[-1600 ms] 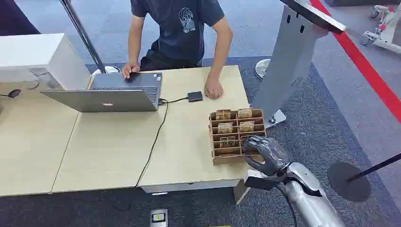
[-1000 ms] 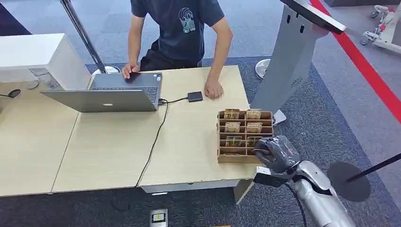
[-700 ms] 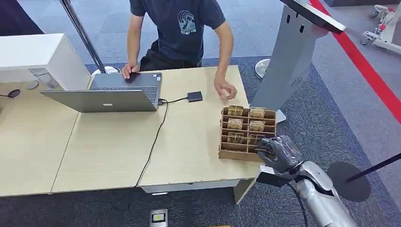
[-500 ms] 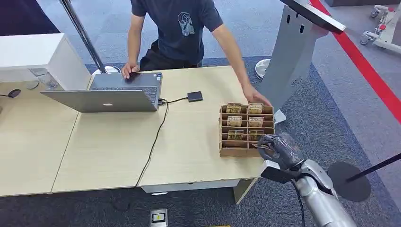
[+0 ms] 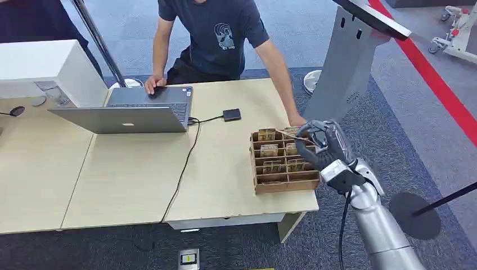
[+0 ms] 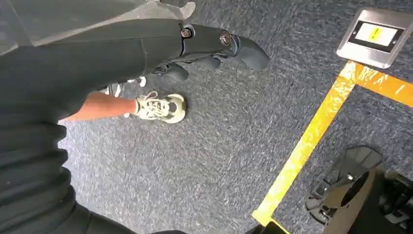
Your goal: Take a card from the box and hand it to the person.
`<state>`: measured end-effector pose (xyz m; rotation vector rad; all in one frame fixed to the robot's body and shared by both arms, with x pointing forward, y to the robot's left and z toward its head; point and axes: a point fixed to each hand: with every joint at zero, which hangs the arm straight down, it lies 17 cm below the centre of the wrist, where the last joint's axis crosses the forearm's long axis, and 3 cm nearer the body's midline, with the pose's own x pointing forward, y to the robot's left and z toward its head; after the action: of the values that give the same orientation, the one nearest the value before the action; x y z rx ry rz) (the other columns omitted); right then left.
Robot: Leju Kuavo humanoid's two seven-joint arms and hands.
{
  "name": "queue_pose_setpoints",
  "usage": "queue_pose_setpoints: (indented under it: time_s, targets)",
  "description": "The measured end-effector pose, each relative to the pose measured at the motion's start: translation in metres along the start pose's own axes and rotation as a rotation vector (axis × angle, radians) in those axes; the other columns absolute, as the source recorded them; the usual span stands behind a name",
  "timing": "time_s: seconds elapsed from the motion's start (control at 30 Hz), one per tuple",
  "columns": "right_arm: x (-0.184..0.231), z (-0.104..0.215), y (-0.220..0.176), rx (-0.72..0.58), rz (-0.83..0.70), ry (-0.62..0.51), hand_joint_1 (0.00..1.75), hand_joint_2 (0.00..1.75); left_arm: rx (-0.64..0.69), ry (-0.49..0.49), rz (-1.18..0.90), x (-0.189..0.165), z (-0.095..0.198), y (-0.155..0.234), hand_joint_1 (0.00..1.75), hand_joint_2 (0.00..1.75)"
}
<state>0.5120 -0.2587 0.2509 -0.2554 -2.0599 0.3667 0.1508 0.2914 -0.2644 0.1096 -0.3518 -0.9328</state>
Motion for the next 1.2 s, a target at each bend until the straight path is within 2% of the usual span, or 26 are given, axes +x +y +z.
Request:
queue_pose_setpoints:
  time_s: [0.2,0.4,0.67,0.9,0.93,0.97,1.0,1.03,1.2]
  targets:
    - [0.087,-0.051,0.022,0.030,0.020,-0.209,1.75,1.75,0.003,-0.015,-0.014,0.010,-0.001,0.004,0.00,1.75]
    - [0.135,-0.082,0.054,0.052,0.021,-0.340,1.75,1.75,0.005,-0.028,-0.041,0.019,-0.002,0.007,0.00,1.75]
    - [0.121,-0.124,0.099,0.070,0.123,-0.280,1.75,1.75,-0.007,-0.038,-0.063,0.029,-0.003,0.008,0.00,1.75]
    - [0.082,-0.132,0.117,0.094,0.245,-0.190,1.75,1.75,-0.008,-0.035,-0.070,0.029,-0.003,0.008,0.00,1.75]
    - [0.077,-0.132,0.118,0.097,0.263,-0.179,1.43,1.75,-0.008,-0.034,-0.071,0.029,-0.003,0.008,0.00,1.75]
    - [0.069,-0.132,0.119,0.100,0.279,-0.161,1.43,1.75,-0.008,-0.033,-0.072,0.029,-0.003,0.008,0.00,1.75]
    - [0.065,-0.131,0.119,0.105,0.289,-0.151,0.65,1.75,-0.008,-0.033,-0.072,0.029,-0.003,0.008,0.00,1.75]
    - [0.054,-0.129,0.120,0.113,0.304,-0.126,0.00,1.75,-0.008,-0.034,-0.072,0.029,-0.003,0.008,0.00,1.75]
    - [0.026,-0.120,0.121,0.130,0.317,-0.059,0.00,1.75,-0.008,-0.030,-0.073,0.029,-0.003,0.008,0.00,1.75]
